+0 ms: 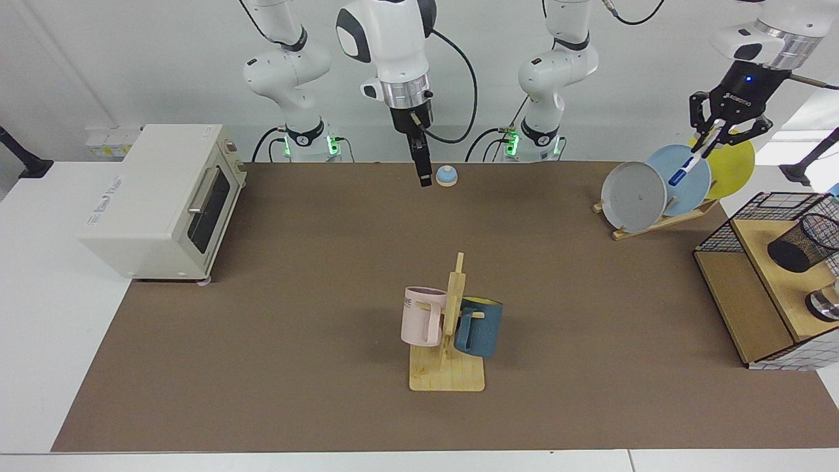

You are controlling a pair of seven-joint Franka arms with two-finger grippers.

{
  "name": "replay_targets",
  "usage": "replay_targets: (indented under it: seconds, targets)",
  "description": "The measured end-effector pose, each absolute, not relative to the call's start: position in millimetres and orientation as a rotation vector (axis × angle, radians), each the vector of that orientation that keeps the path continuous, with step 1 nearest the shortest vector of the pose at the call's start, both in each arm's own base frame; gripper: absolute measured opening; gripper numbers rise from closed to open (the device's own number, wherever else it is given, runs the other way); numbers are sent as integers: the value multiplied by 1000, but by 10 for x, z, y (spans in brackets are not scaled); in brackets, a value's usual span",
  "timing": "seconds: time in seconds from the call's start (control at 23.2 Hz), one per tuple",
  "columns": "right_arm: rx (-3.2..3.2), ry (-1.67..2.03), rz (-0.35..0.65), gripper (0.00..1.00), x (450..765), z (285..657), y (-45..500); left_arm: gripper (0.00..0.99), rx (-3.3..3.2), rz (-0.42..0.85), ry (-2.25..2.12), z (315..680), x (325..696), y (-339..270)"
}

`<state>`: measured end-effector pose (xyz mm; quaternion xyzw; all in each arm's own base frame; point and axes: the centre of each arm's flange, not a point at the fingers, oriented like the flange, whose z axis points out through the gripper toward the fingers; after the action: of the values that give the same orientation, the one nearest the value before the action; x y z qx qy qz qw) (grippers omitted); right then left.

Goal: Put markers into pen holder

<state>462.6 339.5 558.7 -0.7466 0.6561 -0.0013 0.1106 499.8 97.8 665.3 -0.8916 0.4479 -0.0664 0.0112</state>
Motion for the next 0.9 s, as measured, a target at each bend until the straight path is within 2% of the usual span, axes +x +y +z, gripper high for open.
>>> replay_targets:
  seconds: [0.3,0.82,0.9]
  targets:
    - [-2196,1927,-3,996,4620,5589,3398,154,-2603,-40,1351,6808,5154,1129]
    - [-2198,1927,-3,996,4617,5588,3400,154,-2560,-3,1344,6833,5248,1187]
    - [-2198,1927,-3,996,4617,5587,3400,154,-2519,33,1360,6843,5245,1208]
